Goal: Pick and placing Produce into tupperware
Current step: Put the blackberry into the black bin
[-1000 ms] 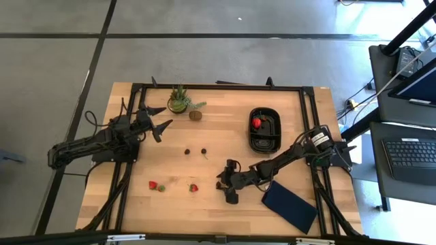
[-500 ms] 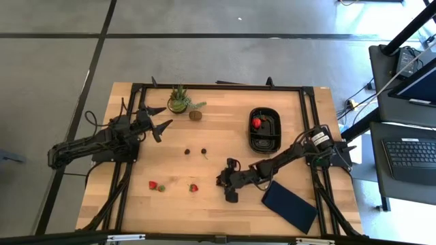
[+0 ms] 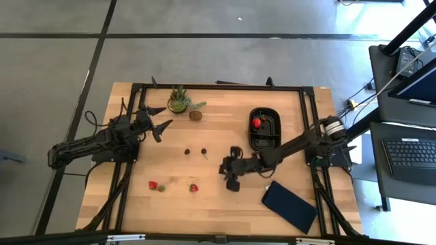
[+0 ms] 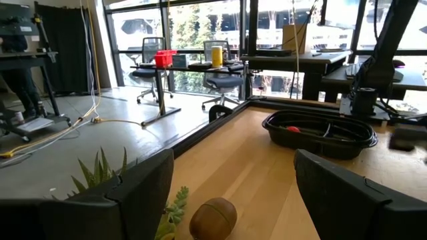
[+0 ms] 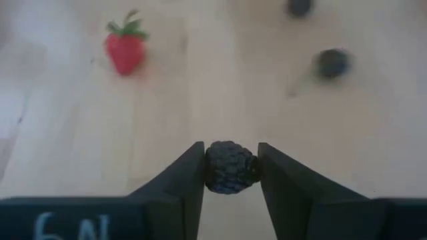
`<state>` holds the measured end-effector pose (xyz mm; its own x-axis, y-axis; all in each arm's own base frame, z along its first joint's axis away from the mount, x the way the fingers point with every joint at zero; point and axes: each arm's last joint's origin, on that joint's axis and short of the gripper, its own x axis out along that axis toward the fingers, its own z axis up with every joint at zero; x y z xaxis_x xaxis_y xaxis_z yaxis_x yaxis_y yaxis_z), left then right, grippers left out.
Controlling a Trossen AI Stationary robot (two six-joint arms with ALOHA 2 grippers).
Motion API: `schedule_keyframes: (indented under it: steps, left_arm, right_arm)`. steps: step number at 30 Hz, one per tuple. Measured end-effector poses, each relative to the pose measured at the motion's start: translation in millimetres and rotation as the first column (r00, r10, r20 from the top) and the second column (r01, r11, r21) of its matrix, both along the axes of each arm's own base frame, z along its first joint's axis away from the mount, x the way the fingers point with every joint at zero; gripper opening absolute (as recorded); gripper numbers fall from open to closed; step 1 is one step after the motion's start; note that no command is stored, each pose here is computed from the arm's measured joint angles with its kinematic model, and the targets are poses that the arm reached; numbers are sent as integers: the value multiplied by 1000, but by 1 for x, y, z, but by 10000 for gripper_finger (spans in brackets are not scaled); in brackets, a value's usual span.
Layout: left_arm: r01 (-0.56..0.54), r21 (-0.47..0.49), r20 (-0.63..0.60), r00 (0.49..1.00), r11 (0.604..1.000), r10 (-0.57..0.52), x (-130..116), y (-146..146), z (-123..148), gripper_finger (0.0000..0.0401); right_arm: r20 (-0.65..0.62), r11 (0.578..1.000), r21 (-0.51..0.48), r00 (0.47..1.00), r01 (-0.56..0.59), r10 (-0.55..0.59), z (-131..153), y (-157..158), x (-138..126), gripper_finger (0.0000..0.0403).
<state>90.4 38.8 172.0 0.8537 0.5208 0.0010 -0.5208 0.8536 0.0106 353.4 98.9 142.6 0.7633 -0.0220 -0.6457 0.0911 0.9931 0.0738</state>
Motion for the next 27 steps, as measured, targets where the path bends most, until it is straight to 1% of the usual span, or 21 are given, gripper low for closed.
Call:
schedule_keyframes:
  steps: [3, 5, 8, 12, 16, 19, 22, 27]
  left_arm:
    - [0, 0, 0, 1000, 1000, 0, 0, 0, 0, 302]
    - [0, 0, 0, 1000, 1000, 0, 0, 0, 0, 302]
    - [0, 0, 0, 1000, 1000, 0, 0, 0, 0, 302]
    - [0, -1, 0, 1000, 1000, 0, 0, 0, 0, 302]
    - [0, 0, 0, 1000, 1000, 0, 0, 0, 0, 302]
    - [1, 0, 0, 1000, 1000, -1, 0, 0, 0, 302]
    - [0, 0, 0, 1000, 1000, 0, 0, 0, 0, 302]
    - [0, 0, 0, 1000, 1000, 0, 0, 0, 0, 302]
  right_arm:
    - [-24, 999, -11, 999, 41, -41, 24, -17, -8, 127]
    - [-60, 997, -38, 996, 62, -64, 38, -31, -17, 128]
    - [-105, 990, -75, 986, 123, -130, 58, -55, -32, 134]
    - [-194, 971, -129, 955, 201, -223, 79, -84, -57, 137]
    - [-264, 948, -144, 912, 284, -314, 93, -109, -81, 131]
    - [-307, 925, -171, 874, 339, -377, 93, -124, -97, 130]
    - [-335, 900, -184, 836, 394, -435, 85, -140, -109, 132]
    - [-416, 856, -210, 749, 472, -515, 55, -163, -126, 133]
